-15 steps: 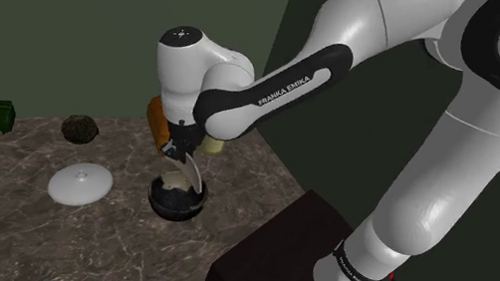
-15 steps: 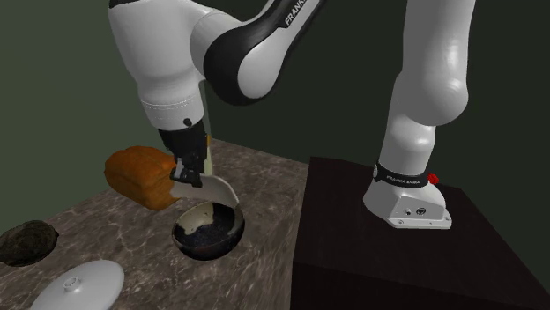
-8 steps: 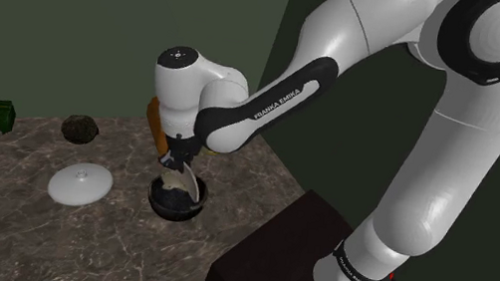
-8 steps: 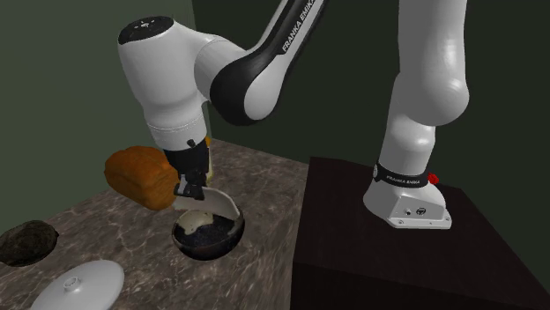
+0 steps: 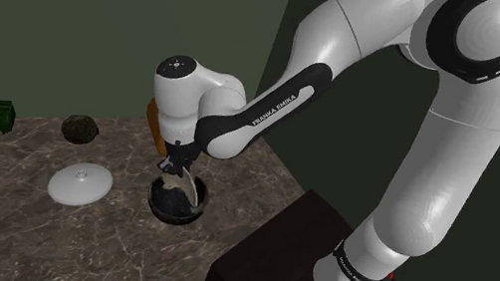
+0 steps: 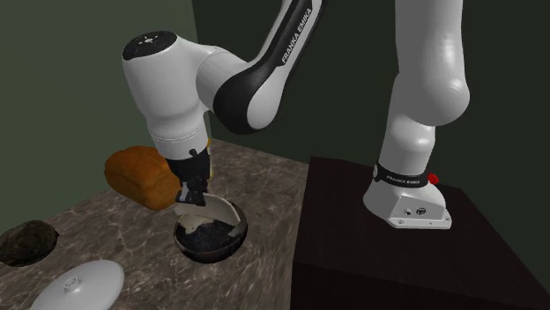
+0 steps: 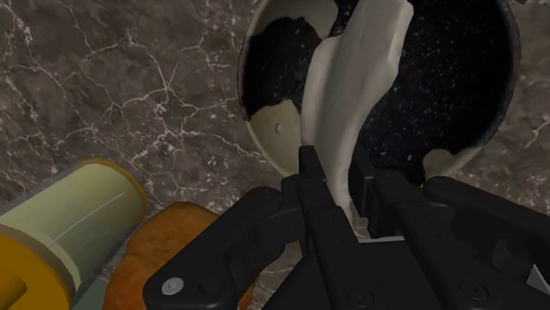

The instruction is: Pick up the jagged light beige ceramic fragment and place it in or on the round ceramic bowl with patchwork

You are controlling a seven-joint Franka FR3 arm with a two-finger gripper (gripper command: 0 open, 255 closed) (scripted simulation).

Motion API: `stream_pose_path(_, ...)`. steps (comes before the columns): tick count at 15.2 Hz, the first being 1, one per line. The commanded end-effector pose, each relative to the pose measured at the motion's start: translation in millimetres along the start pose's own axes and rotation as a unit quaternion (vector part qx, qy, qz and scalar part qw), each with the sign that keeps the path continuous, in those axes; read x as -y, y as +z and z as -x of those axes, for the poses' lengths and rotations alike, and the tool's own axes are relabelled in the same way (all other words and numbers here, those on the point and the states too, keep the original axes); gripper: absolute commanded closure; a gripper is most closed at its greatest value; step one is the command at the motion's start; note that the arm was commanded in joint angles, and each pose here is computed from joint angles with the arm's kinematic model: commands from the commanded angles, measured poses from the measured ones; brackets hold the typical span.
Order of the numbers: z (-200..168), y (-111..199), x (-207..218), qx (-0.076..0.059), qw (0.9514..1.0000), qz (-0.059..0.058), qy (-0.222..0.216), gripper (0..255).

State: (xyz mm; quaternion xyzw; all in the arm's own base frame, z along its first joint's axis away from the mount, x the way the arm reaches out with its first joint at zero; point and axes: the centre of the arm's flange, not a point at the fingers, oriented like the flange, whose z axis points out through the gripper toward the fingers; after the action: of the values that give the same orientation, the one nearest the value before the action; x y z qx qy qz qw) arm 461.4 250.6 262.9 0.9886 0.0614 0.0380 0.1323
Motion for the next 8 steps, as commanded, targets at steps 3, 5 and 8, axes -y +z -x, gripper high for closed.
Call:
stream_pose_path(3,0,0,0,0.0,1.0,0.0,0.0,0)
stream_pose_path(5,0,0,0,0.0,1.0,0.0,0.0,0)
stream_pose_path(8,0,-13,0,0.0,1.0,0.0,0.0,0)
